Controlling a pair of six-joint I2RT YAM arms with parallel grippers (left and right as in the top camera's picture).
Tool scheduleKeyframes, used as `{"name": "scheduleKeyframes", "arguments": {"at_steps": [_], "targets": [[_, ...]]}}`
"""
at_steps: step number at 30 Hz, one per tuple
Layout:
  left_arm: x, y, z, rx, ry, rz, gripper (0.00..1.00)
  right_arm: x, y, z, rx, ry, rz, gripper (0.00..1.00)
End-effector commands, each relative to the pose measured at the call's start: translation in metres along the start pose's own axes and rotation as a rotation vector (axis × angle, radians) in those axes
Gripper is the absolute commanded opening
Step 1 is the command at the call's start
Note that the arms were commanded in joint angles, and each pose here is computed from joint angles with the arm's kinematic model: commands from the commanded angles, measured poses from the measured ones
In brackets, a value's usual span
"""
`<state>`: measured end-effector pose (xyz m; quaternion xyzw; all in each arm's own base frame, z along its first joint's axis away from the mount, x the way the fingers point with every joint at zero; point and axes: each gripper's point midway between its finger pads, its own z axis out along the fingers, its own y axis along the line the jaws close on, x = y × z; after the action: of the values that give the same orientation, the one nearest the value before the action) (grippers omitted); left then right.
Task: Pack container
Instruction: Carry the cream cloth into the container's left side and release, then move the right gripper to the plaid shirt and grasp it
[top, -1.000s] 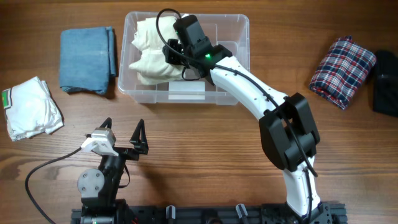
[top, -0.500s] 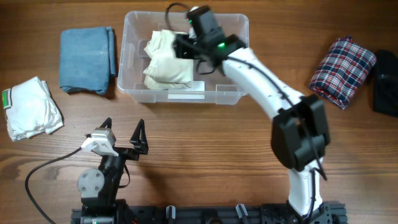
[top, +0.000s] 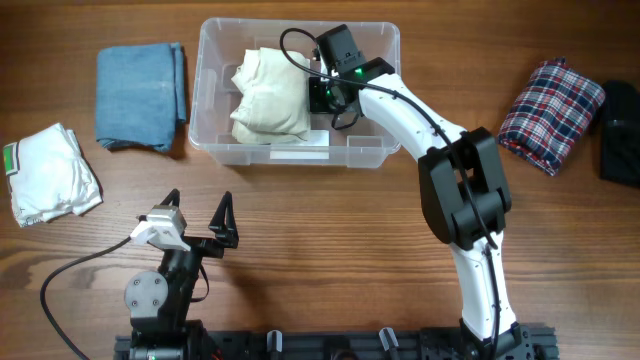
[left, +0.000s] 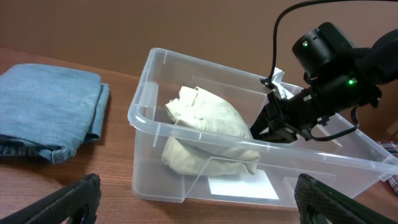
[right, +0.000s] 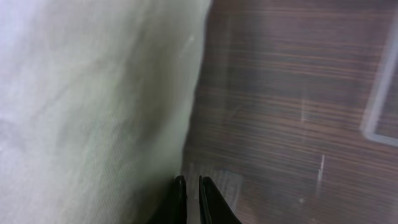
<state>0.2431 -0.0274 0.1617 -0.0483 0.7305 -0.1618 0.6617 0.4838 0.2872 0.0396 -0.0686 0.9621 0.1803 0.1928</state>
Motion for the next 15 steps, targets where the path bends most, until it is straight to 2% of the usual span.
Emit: {"name": "scheduleKeyframes", "arguments": {"at_steps": [1,4,7,9,12,13,15], "targets": [[0.000,0.004,0.000,-0.016,-0.006,0.006,1.00,0.005,0.038,0.003,-0.135,0.009,-0.137,0.08],[0.000,0.004,0.000,-0.016,-0.006,0.006,1.00,0.015,0.070,0.003,-0.231,0.021,-0.216,0.09],[0.000,0.004,0.000,-0.016,-0.006,0.006,1.00,0.012,0.073,0.002,-0.242,0.009,-0.217,0.10],[0.000,0.004,0.000,-0.016,-0.006,0.006,1.00,0.004,0.065,0.001,-0.223,-0.010,-0.185,0.23],[0.000,0.004,0.000,-0.016,-0.006,0.006,1.00,-0.028,0.050,-0.018,-0.221,-0.057,-0.155,0.27],[0.000,0.004,0.000,-0.016,-0.006,0.006,1.00,-0.044,0.045,-0.035,-0.214,-0.079,-0.162,0.38],[0.000,0.004,0.000,-0.016,-0.006,0.006,1.00,-0.070,0.046,-0.074,-0.210,-0.126,-0.178,0.47]]}}
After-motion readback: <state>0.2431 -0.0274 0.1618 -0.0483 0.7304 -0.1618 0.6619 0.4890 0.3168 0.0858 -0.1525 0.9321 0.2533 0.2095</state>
